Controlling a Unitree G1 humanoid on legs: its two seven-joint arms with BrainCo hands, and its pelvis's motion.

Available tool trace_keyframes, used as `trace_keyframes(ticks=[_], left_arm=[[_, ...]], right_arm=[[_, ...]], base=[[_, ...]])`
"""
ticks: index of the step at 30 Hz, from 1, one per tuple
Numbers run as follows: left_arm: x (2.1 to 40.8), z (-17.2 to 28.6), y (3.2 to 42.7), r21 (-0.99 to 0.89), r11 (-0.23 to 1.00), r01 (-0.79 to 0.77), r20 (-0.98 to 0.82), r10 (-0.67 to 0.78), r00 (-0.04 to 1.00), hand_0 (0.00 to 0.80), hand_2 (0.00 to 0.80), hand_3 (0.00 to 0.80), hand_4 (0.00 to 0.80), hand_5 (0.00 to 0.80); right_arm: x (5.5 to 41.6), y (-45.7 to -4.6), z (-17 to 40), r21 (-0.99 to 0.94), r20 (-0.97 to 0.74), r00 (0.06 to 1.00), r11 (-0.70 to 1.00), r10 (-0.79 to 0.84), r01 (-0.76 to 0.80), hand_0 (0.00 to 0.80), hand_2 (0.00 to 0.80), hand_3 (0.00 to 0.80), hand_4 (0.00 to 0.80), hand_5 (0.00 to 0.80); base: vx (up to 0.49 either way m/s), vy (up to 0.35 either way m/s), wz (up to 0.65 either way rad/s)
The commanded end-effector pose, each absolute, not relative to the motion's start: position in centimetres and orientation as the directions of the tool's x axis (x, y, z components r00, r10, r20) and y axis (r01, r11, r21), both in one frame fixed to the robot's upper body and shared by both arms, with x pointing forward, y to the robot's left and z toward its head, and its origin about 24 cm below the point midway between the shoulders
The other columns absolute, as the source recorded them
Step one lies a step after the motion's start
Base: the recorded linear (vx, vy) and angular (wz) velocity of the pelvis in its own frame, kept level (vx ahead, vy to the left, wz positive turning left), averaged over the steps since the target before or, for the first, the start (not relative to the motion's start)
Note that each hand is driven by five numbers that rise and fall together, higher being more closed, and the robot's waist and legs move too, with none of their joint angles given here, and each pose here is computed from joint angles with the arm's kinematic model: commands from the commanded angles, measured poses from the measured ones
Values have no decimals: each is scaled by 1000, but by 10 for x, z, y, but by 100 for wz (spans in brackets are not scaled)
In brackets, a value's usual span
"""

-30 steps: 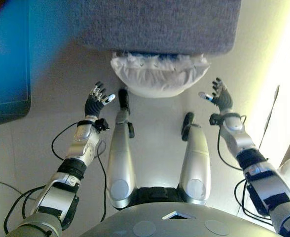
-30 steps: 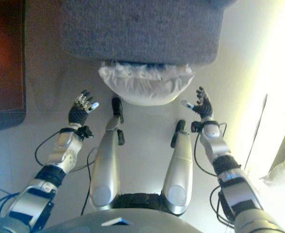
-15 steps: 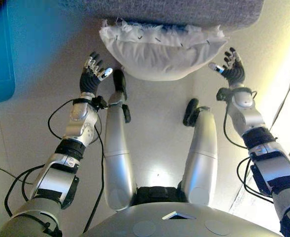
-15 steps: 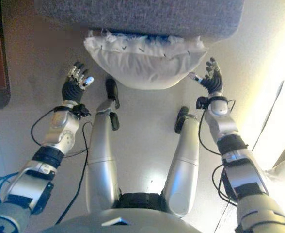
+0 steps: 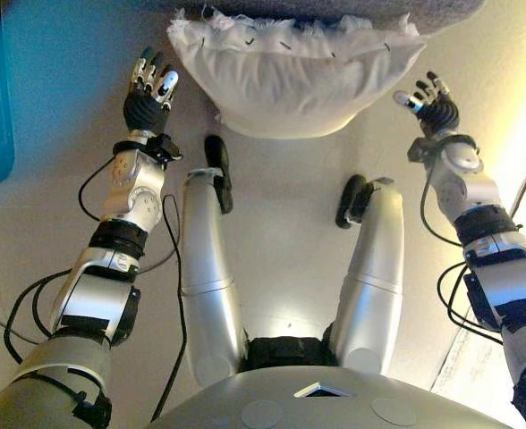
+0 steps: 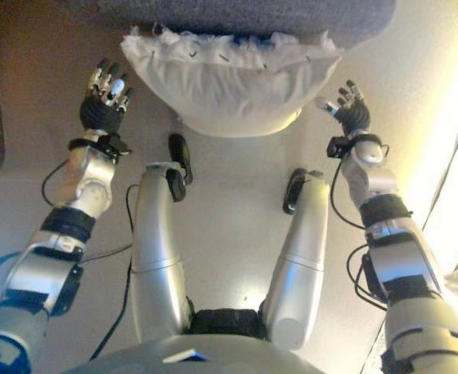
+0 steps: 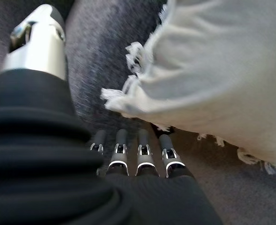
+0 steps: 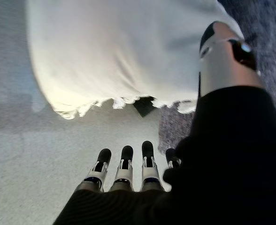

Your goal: Pick up the cushion and take it to the sofa

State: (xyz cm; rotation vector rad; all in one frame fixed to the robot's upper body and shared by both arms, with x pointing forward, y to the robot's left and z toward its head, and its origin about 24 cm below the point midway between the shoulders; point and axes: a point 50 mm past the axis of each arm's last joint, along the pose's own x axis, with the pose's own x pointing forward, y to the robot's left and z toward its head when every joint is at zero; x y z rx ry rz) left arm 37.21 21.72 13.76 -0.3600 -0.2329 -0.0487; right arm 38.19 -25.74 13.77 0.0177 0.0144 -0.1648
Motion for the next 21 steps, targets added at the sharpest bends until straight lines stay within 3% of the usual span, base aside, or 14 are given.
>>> trace_keyframes(ticks=[1, 21], left_arm=[[377, 146, 223, -369, 920, 134, 263, -35, 964, 0, 0, 0, 0, 0], [385, 156, 216, -394, 838, 378, 274, -286, 918, 0, 0, 0, 0, 0]], right_arm=[[388, -257, 153, 52, 4, 992, 991, -123, 122, 0, 0, 0, 0, 0], [403, -246, 195, 8, 51, 998, 1000, -23, 22, 0, 0, 0, 0, 0]], base=[[8, 5, 12], [26, 12, 0]])
